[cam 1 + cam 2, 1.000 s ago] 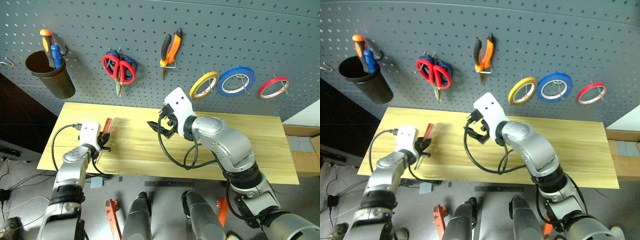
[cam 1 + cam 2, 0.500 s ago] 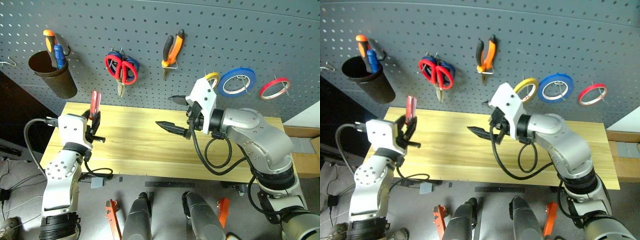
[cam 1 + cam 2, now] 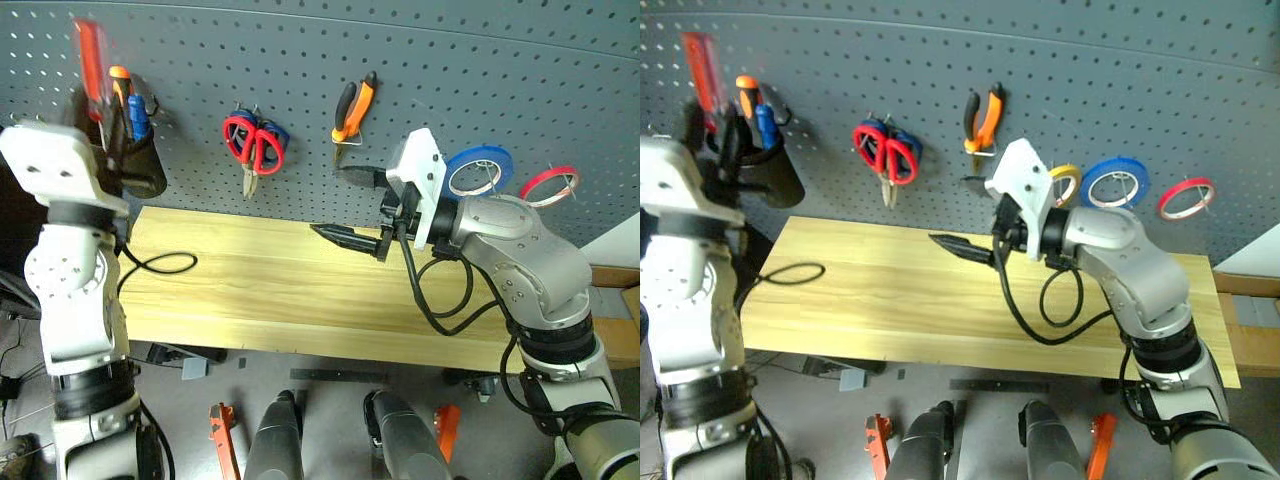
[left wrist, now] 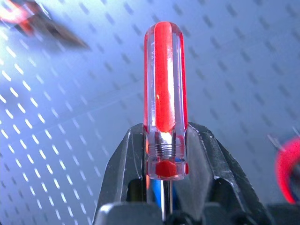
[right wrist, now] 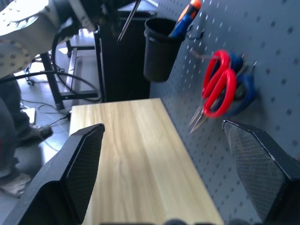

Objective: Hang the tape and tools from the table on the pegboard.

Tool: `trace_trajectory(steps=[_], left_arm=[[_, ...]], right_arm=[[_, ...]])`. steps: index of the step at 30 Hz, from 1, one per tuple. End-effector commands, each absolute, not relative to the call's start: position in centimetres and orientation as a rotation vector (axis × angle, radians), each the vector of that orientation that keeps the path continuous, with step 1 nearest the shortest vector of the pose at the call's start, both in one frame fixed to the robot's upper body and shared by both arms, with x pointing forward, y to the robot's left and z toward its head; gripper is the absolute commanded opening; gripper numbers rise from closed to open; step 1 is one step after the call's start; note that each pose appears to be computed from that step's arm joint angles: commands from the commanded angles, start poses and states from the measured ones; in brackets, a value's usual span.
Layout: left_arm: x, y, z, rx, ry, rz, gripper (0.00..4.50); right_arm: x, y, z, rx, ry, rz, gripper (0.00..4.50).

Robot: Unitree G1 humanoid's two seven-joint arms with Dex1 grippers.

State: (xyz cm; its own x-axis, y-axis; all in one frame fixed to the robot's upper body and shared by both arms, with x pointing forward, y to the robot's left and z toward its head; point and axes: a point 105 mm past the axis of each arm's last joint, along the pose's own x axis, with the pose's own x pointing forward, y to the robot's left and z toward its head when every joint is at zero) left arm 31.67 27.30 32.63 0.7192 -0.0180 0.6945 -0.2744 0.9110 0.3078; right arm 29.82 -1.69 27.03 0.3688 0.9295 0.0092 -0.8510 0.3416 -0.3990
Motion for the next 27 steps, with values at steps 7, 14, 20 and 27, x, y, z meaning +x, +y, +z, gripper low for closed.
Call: trace_trajectory(steps=[7,14,20,27], left_arm=[[34.3,29.1,36.8,0.38,-0.904,0.158,0.83],[36.5,29.5,36.5,0.368,-0.917,0.161,0.83],[37.5,29.8,35.2,0.354,-0.904,0.182,0.83],[36.6,31.8,34.2,0.324,-0.917,0.29,1.57]], right_arm=[[30.4,0.5,30.0,-0.358,-0.394,1.166,4.16],[30.1,1.0,30.5,-0.36,-0.385,1.196,4.16],[29.9,0.8,30.3,-0.365,-0.372,1.196,4.16],[30.0,0.6,30.1,-0.387,-0.356,1.186,4.16]])
